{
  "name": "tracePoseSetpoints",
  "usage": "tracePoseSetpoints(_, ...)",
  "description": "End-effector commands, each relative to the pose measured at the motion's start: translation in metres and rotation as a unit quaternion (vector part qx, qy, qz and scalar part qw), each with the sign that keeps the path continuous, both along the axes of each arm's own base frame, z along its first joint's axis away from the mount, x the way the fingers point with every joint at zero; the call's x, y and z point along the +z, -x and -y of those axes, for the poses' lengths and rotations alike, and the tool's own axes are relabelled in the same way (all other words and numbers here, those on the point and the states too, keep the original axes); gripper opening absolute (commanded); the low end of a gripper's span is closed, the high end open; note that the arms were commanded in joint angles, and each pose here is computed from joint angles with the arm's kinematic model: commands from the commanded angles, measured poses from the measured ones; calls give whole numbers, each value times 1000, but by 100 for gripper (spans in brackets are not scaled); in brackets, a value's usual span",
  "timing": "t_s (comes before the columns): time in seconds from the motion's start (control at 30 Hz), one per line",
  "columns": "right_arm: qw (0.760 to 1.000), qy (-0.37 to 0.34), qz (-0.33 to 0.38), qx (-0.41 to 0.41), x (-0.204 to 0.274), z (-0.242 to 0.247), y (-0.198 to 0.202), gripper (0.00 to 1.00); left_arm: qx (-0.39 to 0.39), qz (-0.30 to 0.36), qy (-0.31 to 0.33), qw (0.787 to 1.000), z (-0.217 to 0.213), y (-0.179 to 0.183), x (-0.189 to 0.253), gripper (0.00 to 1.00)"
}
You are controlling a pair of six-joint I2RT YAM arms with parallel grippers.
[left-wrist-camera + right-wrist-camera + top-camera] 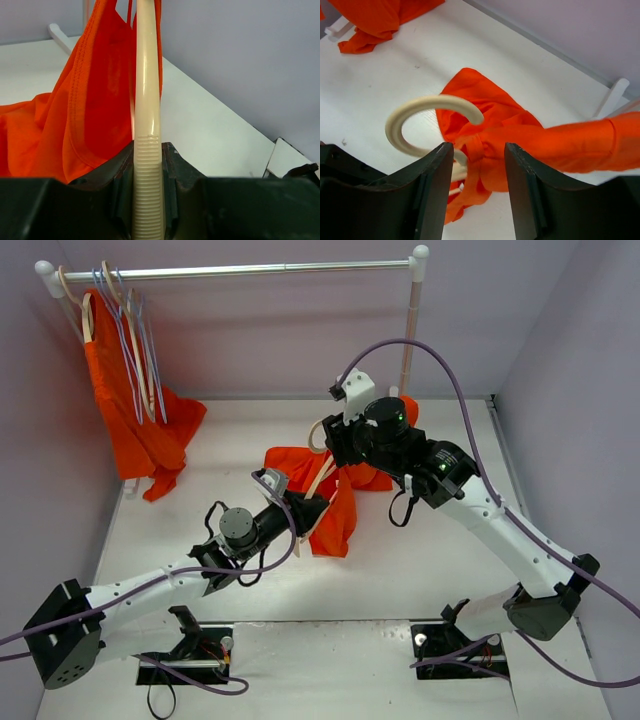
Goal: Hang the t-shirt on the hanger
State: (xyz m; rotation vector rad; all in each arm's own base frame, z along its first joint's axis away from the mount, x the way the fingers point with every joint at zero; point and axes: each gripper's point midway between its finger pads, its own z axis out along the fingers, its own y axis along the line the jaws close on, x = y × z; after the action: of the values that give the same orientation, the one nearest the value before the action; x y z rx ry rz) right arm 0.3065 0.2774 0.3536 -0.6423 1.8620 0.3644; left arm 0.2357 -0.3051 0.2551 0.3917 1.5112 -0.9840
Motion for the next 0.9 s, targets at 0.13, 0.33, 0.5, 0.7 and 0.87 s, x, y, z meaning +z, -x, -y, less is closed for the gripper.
tracePoseSetpoints(0.13,997,-2,49,-53,31,31,-1,54,23,66,97,993,-20,-10,61,0)
tracePoseSetpoints(0.33,994,32,63,-79,33,58,-10,61,19,59,91,994,-27,-14,54,0)
tracePoseSetpoints(0.5,991,83,99,-32,23,69,-23,69,18,53,82,995,-39,-16,49,0)
tracePoseSetpoints(0.7,972,123,182,84,32,73,-28,74,7,50,76,996,-44,-12,48,0)
tracePoseSetpoints(0.87,944,167,216,187,35,56,-32,74,-16,49,65,997,-39,-7,47,0)
